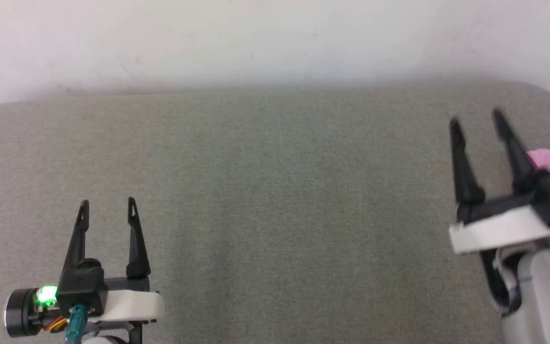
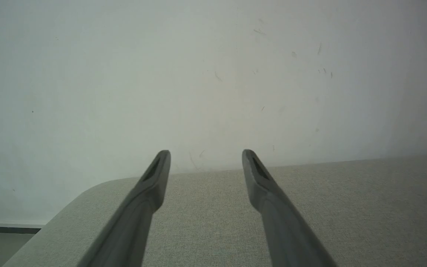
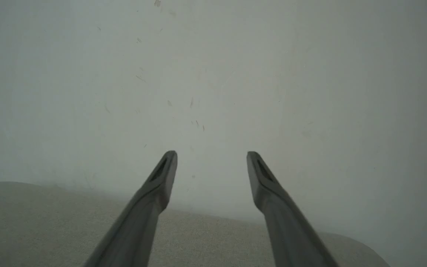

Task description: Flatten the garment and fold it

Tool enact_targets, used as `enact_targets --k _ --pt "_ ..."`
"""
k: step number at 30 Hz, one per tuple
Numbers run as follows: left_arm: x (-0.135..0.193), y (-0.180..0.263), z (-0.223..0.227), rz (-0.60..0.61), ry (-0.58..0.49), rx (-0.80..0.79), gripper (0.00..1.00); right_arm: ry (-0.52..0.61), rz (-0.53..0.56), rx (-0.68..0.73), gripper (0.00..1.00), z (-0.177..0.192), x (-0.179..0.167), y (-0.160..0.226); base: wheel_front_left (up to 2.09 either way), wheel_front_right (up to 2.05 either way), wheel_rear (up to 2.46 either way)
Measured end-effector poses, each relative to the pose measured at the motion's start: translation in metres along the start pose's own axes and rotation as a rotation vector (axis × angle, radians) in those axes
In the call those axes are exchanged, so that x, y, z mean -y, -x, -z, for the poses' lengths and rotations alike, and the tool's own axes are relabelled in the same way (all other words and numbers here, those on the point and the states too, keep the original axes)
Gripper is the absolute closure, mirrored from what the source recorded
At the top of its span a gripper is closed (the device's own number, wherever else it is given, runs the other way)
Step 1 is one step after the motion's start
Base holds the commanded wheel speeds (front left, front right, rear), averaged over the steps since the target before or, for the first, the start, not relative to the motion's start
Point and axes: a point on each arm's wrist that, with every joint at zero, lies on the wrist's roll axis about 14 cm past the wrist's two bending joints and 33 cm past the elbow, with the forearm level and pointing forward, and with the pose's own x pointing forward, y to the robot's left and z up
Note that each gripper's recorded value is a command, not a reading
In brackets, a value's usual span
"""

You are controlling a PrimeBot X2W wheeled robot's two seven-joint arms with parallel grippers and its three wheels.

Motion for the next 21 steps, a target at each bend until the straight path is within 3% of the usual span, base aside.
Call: enact_targets --k 8,19,20,21 --pt "-0.001 0.019 -0.006 0.013 0.0 0.004 0.0 -0.092 0.049 -0.109 0.0 0.029 -0.011 0.05 0.0 0.0 0.0" --pt "0.004 0.025 -0.003 0.035 0.011 -0.011 0.0 -0.098 0.067 -0.143 0.0 0.034 -0.012 0.077 0.0 0.0 0.0" --pt "0.003 0.024 -0.002 0.033 0.015 -0.013 1.0 -0.1 0.067 -0.142 1.0 0.034 -0.012 0.077 0.0 0.0 0.0" --pt "0.004 0.024 -0.002 0.035 0.015 -0.013 1.0 -0.099 0.066 -0.144 1.0 0.034 -0.012 0.077 0.0 0.0 0.0"
